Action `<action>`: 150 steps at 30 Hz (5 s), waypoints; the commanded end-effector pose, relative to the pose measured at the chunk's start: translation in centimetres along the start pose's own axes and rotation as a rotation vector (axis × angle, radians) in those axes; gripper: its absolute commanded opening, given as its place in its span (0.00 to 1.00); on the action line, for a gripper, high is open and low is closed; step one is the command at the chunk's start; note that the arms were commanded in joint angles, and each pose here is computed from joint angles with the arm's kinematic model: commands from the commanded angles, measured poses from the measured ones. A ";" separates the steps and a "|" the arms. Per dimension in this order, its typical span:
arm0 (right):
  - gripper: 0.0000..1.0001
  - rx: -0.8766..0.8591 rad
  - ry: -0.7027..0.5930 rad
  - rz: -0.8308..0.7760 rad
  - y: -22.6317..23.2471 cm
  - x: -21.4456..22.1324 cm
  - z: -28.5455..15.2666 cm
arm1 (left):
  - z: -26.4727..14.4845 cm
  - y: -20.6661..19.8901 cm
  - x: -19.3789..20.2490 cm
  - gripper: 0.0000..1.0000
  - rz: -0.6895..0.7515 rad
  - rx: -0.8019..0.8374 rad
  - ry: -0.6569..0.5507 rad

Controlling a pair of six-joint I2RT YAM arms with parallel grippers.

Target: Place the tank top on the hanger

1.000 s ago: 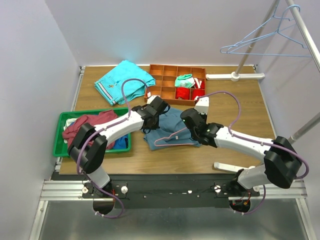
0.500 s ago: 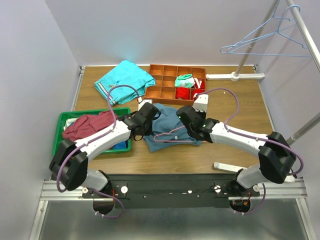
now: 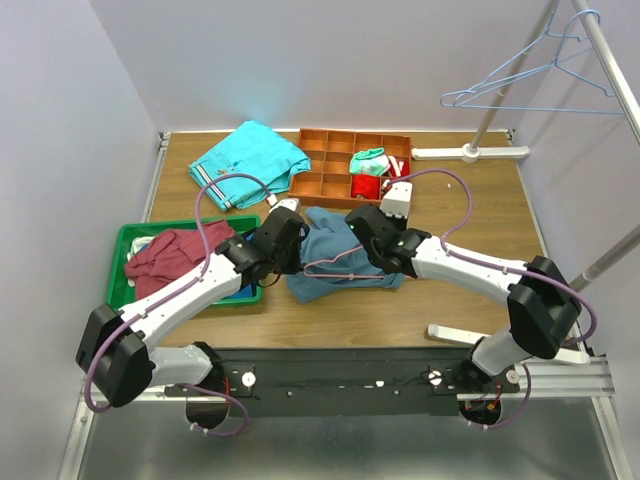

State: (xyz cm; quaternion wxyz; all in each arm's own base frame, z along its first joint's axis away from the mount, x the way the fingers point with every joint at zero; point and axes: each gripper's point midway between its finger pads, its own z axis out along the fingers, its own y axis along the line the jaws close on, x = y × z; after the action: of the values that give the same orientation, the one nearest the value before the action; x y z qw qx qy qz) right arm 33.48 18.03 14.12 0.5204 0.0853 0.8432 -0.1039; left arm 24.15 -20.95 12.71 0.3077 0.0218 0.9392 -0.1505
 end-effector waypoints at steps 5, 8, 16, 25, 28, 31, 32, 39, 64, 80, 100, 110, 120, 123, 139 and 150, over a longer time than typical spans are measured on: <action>0.01 0.028 -0.042 0.085 0.8 -1.6 0.0 | -2.4 -2.6 -2.0 0.00 -0.022 0.121 -0.050; 0.01 0.030 -0.054 0.074 0.8 -1.9 0.0 | -2.7 -2.7 -2.2 0.00 -0.012 0.113 -0.053; 0.01 0.062 -0.065 0.037 0.7 -2.1 0.3 | -3.1 -2.1 -1.5 0.00 -0.002 0.102 -0.041; 0.01 0.082 -0.099 0.030 0.4 -3.3 0.2 | -4.1 -0.8 -0.4 0.00 0.010 0.076 -0.021; 0.01 0.072 -0.096 0.028 0.7 -3.3 0.2 | -4.6 -0.8 -0.5 0.00 0.011 0.077 -0.026; 0.01 0.080 -0.099 0.024 0.7 -3.2 0.4 | -4.7 -1.0 -0.8 0.00 0.014 0.084 -0.026; 0.01 0.092 -0.106 0.017 0.5 -3.3 0.4 | -4.8 -1.2 -0.9 0.00 0.015 0.087 -0.027; 0.01 0.101 -0.141 0.009 0.4 -4.6 0.2 | -5.5 -2.0 -1.4 0.00 0.018 0.116 -0.034; 0.01 0.111 -0.110 0.031 2.7 -3.6 1.5 | -5.9 -1.2 0.4 0.00 0.007 0.124 -0.008; 0.01 0.111 -0.099 0.057 3.6 -3.1 2.0 | -6.9 -1.4 -0.8 0.00 -0.055 0.128 -0.066; 0.01 0.035 -0.167 0.109 5.4 -8.0 -1.5 | -6.7 -7.8 -9.5 0.00 -0.149 0.280 -0.144; 0.01 0.048 -0.218 0.080 6.5 -10.4 -3.1 | -7.1 -8.1 -10.8 0.05 -0.175 0.348 -0.143; 0.01 0.073 -0.224 0.038 6.2 -10.4 -3.1 | -9.5 -5.8 -10.7 0.48 -0.116 0.352 -0.217; 0.01 0.076 -0.221 0.028 6.1 -10.2 -3.1 | -10.4 -4.6 -10.4 0.48 -0.020 0.325 -0.255; 0.01 -0.016 -0.173 0.008 6.9 -9.3 -3.4 | -11.5 -4.3 -7.3 0.72 0.322 0.451 -0.365; 0.01 -0.050 -0.161 0.011 7.7 -9.4 -3.5 | -8.9 -7.4 -6.2 0.69 0.512 0.471 -0.254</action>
State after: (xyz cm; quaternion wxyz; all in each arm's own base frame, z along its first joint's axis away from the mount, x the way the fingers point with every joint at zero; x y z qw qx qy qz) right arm 36.74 25.44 22.72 0.5843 0.0680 0.8020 -0.1040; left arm 23.56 -23.62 25.64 0.4473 0.2553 0.8074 -0.2879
